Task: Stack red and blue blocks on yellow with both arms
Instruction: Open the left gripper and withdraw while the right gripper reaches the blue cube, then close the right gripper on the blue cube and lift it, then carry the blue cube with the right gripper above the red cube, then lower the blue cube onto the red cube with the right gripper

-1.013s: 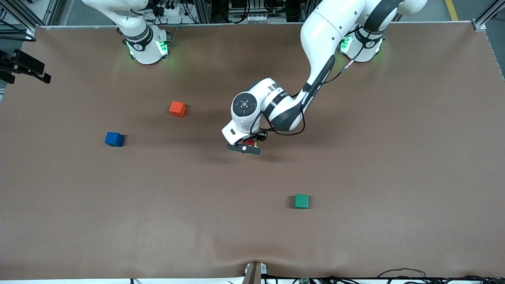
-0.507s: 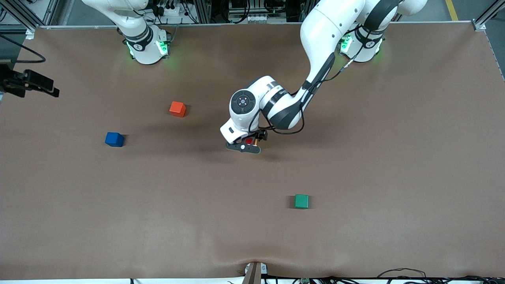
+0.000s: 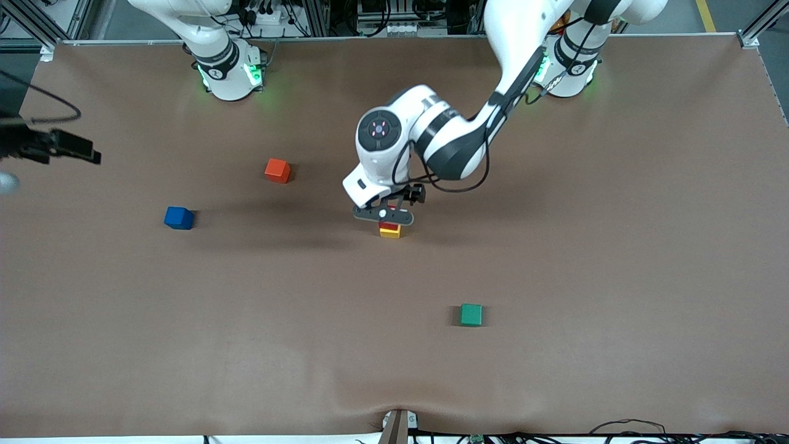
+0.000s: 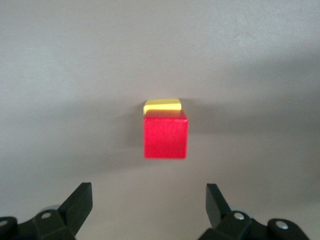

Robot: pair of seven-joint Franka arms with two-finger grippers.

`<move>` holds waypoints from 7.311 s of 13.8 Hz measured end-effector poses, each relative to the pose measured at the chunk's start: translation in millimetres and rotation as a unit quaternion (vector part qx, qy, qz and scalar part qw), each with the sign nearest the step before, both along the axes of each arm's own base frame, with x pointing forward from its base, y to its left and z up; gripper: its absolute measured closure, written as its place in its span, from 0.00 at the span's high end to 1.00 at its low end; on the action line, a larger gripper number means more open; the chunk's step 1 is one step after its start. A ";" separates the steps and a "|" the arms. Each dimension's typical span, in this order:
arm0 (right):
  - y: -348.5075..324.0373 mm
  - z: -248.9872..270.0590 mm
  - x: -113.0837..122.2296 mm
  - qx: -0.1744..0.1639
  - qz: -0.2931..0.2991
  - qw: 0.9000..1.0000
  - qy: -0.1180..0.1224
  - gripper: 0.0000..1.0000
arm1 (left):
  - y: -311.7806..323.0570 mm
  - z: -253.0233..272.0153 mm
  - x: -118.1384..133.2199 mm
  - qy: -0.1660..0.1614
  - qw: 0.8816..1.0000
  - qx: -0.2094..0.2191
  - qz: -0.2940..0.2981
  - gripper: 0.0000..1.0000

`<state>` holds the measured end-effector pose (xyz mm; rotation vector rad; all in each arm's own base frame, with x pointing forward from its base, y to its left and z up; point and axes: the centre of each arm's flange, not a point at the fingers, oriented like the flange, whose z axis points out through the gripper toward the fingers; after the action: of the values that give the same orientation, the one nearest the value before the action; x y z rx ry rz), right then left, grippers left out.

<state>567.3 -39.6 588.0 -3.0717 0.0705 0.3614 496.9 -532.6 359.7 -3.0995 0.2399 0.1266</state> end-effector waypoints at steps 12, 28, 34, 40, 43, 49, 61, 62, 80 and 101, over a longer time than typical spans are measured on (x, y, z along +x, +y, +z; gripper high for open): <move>-32.6 -179.8 33.6 0.006 -0.028 0.998 0.047 1.00 | 257.2 179.6 87.7 0.033 0.995 0.032 0.084 1.00; -61.4 -352.7 -24.1 0.011 -0.013 1.000 -0.004 1.00 | 545.3 305.9 44.9 0.004 0.996 0.004 0.084 1.00; -58.9 -376.1 -40.1 0.009 -0.014 1.000 -0.008 1.00 | 524.4 316.5 20.4 -0.009 0.995 0.010 0.101 1.00; -58.9 -388.5 -47.3 0.010 -0.011 1.000 -0.004 0.84 | 495.8 297.6 26.3 -0.015 0.992 0.013 0.124 1.00; -59.4 -388.9 -47.2 0.010 -0.011 1.000 -0.004 0.56 | 497.1 295.3 26.1 -0.012 0.992 0.014 0.125 1.00; -58.8 -389.0 -48.4 0.014 -0.004 1.000 0.007 0.56 | 495.4 304.2 18.0 -0.020 0.992 0.015 0.122 1.00; 22.5 -237.3 14.1 0.057 0.073 0.993 0.079 0.56 | 482.4 315.0 4.8 -0.025 0.995 0.015 0.094 1.00; 32.1 -218.4 19.4 0.058 0.066 0.993 0.078 0.56 | 480.1 314.0 3.8 -0.021 0.996 0.015 0.086 1.00; 389.3 -67.5 -6.3 0.048 -0.017 0.999 -0.016 0.56 | 474.3 302.2 -2.6 -0.014 0.997 0.019 0.067 1.00; 486.4 -228.8 10.7 0.024 -0.084 0.996 0.012 0.56 | 472.0 292.6 10.8 -0.036 0.997 0.013 0.063 1.00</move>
<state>578.0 446.8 359.2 -2.9868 0.3146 0.3856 507.8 -60.7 652.2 -3.0838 0.0402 0.0194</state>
